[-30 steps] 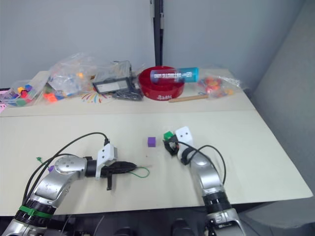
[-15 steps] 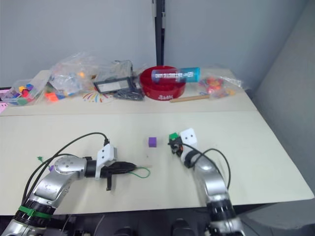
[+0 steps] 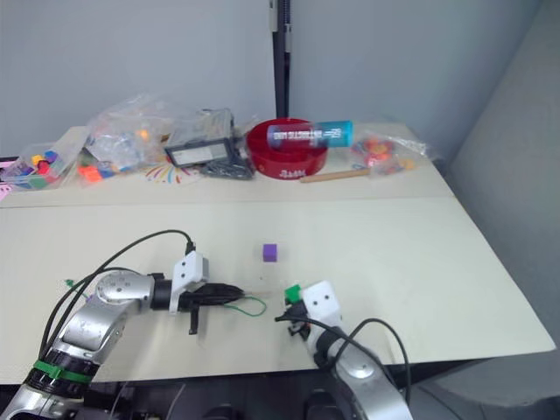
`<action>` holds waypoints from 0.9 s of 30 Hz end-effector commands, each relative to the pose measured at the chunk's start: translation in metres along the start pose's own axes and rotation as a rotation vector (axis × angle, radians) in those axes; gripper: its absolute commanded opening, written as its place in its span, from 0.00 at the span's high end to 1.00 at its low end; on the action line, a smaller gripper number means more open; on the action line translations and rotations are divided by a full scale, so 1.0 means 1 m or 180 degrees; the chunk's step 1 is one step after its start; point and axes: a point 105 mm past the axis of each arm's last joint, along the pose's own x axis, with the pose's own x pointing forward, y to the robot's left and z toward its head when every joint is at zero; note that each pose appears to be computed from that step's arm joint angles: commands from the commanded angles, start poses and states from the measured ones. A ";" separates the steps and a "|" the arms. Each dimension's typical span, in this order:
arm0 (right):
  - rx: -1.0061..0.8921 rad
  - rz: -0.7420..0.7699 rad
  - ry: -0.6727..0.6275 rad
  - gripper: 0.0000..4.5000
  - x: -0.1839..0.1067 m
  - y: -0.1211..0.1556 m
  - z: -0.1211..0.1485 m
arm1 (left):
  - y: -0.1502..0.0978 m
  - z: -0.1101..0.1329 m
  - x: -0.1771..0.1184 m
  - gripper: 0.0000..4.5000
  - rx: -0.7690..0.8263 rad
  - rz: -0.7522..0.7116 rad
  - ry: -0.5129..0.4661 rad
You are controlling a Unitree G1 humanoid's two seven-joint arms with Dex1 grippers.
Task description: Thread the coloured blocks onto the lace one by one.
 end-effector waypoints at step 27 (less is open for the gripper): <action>-0.2012 0.3022 0.0356 0.01 -0.006 -0.051 0.052 | -0.002 0.016 -0.004 1.00 0.0143 -0.0106 -0.0037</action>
